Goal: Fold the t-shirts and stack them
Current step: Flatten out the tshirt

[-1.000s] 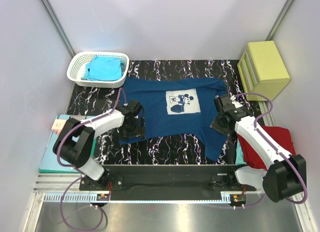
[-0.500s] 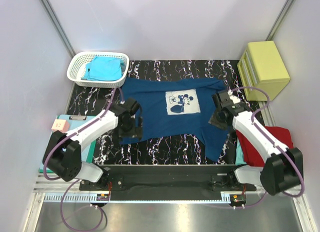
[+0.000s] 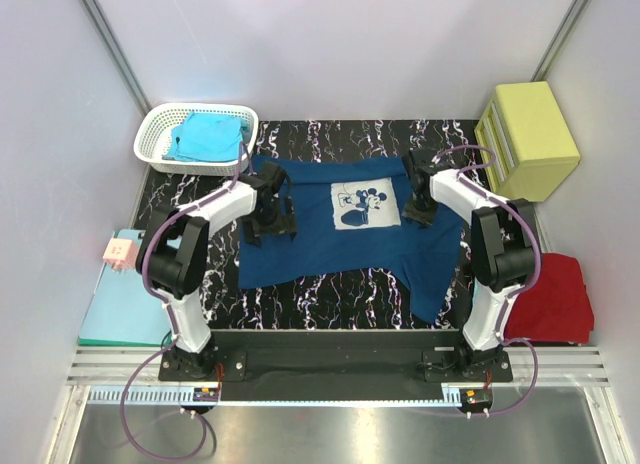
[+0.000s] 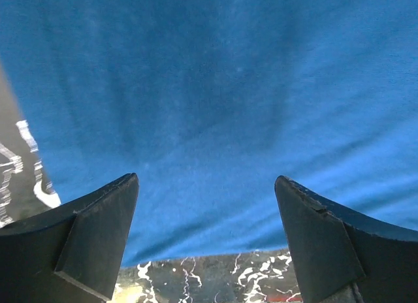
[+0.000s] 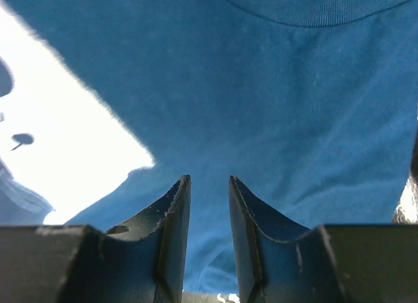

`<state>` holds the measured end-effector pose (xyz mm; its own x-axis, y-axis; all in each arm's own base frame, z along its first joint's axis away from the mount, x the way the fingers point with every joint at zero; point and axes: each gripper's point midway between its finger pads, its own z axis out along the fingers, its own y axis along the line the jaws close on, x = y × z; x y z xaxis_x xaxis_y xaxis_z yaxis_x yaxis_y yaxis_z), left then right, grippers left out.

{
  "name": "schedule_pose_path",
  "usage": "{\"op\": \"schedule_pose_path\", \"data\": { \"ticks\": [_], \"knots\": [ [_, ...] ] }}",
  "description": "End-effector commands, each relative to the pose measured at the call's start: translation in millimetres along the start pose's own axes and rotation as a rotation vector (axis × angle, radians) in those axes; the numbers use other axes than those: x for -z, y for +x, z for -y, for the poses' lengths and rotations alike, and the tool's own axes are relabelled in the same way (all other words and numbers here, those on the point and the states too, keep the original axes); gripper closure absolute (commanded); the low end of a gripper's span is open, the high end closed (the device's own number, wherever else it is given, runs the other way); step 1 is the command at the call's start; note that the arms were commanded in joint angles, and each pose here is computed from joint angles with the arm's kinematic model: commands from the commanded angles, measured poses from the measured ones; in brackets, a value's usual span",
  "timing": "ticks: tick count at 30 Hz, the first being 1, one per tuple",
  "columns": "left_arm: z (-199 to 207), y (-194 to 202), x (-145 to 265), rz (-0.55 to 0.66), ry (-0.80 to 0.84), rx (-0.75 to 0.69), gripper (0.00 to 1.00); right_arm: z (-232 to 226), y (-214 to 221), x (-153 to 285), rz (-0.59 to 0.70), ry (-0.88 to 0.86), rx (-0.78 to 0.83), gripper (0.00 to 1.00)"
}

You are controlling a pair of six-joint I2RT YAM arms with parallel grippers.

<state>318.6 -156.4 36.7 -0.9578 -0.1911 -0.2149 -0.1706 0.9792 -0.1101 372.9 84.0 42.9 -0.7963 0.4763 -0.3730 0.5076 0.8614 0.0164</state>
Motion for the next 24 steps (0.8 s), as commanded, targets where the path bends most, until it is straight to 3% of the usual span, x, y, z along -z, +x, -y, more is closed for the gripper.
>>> {"op": "schedule_pose_path", "data": {
  "ticks": [1,8,15,24],
  "knots": [
    [16,-1,-7,-0.026,0.066,0.017,0.10,-1,-9,-7,-0.003,0.016,-0.029,0.64],
    [3,27,-23,-0.116,0.039,-0.003,0.11,17,14,-16,-0.054,0.070,-0.008,0.64],
    [-13,47,-31,-0.160,0.001,-0.026,0.12,45,66,-37,-0.170,0.113,0.010,0.67],
    [-19,66,-32,-0.205,0.009,-0.029,0.12,63,90,-24,-0.192,0.122,0.004,0.69]
  ]
}}
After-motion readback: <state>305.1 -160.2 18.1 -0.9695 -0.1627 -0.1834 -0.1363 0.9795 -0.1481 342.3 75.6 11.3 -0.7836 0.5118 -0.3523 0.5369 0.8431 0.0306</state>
